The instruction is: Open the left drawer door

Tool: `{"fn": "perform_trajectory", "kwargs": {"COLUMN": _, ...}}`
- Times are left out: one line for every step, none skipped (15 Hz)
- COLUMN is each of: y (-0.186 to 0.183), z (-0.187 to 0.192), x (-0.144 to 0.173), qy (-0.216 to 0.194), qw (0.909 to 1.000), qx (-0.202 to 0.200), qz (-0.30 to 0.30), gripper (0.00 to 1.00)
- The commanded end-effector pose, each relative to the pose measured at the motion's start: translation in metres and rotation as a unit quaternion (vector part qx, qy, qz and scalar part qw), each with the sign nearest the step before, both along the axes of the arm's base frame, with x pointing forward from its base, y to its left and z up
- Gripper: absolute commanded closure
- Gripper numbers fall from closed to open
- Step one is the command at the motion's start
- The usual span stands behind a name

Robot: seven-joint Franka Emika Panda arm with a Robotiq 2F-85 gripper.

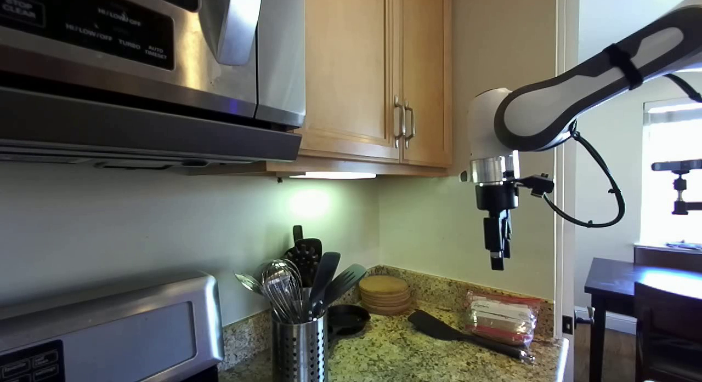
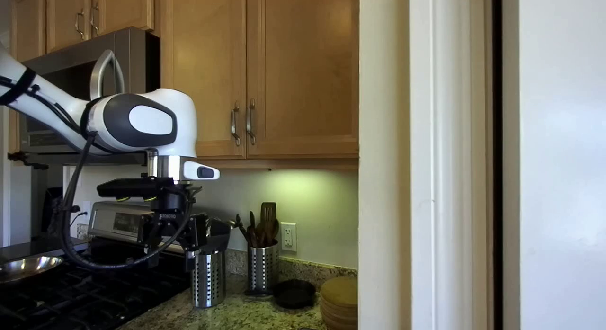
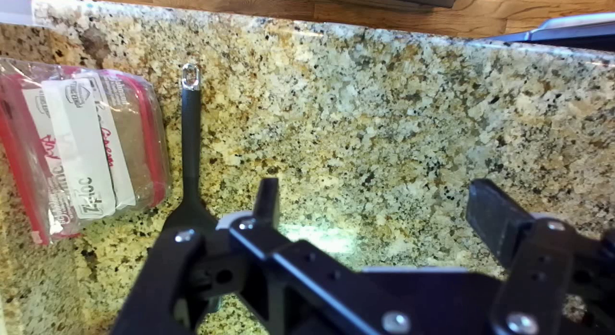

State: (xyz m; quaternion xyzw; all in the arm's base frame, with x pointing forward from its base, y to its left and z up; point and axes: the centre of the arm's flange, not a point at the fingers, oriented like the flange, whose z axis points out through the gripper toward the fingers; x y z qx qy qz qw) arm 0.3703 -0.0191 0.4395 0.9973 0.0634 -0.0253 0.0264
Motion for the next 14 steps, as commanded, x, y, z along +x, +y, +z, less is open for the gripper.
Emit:
{"fn": "perform_trajectory", "kwargs": {"y": 0.000, "z": 0.000, "x": 0.000, "qy": 0.000, "qw": 1.0000, "qx": 0.000, "qz": 0.000, "gripper": 0.00}}
{"fn": "perform_trajectory", "kwargs": {"y": 0.000, "z": 0.000, "x": 0.000, "qy": 0.000, "qw": 1.0000, "qx": 0.000, "qz": 0.000, "gripper": 0.00}}
{"fn": "perform_trajectory", "kwargs": {"y": 0.000, "z": 0.000, "x": 0.000, "qy": 0.000, "qw": 1.0000, "qx": 0.000, "qz": 0.000, "gripper": 0.00}}
{"fn": "perform_trajectory", "kwargs": {"y": 0.000, "z": 0.000, "x": 0.000, "qy": 0.000, "qw": 1.0000, "qx": 0.000, "qz": 0.000, "gripper": 0.00}}
{"fn": "perform_trajectory", "kwargs": {"y": 0.000, "z": 0.000, "x": 0.000, "qy": 0.000, "qw": 1.0000, "qx": 0.000, "qz": 0.000, "gripper": 0.00}}
{"fn": "perform_trajectory", "kwargs": {"y": 0.000, "z": 0.000, "x": 0.000, "qy": 0.000, "qw": 1.0000, "qx": 0.000, "qz": 0.000, "gripper": 0.00}}
{"fn": "perform_trajectory", "kwargs": {"y": 0.000, "z": 0.000, "x": 0.000, "qy": 0.000, "qw": 1.0000, "qx": 0.000, "qz": 0.000, "gripper": 0.00}}
{"fn": "perform_trajectory", "kwargs": {"y": 0.000, "z": 0.000, "x": 0.000, "qy": 0.000, "qw": 1.0000, "qx": 0.000, "qz": 0.000, "gripper": 0.00}}
{"fn": "perform_trajectory", "kwargs": {"y": 0.000, "z": 0.000, "x": 0.000, "qy": 0.000, "qw": 1.0000, "qx": 0.000, "qz": 0.000, "gripper": 0.00}}
{"fn": "perform_trajectory", "kwargs": {"y": 0.000, "z": 0.000, "x": 0.000, "qy": 0.000, "qw": 1.0000, "qx": 0.000, "qz": 0.000, "gripper": 0.00}}
{"fn": "perform_trajectory", "kwargs": {"y": 0.004, "z": 0.005, "x": 0.001, "qy": -0.006, "qw": 1.0000, "qx": 0.003, "qz": -0.003, "gripper": 0.00}}
{"fn": "perform_trajectory", "kwargs": {"y": 0.008, "z": 0.013, "x": 0.001, "qy": -0.013, "qw": 0.9999, "qx": 0.007, "qz": -0.009, "gripper": 0.00}}
{"fn": "perform_trajectory", "kwargs": {"y": 0.010, "z": 0.021, "x": 0.001, "qy": -0.023, "qw": 0.9996, "qx": 0.009, "qz": -0.011, "gripper": 0.00}}
{"fn": "perform_trajectory", "kwargs": {"y": 0.010, "z": 0.031, "x": -0.001, "qy": -0.041, "qw": 0.9988, "qx": -0.002, "qz": -0.025, "gripper": 0.00}}
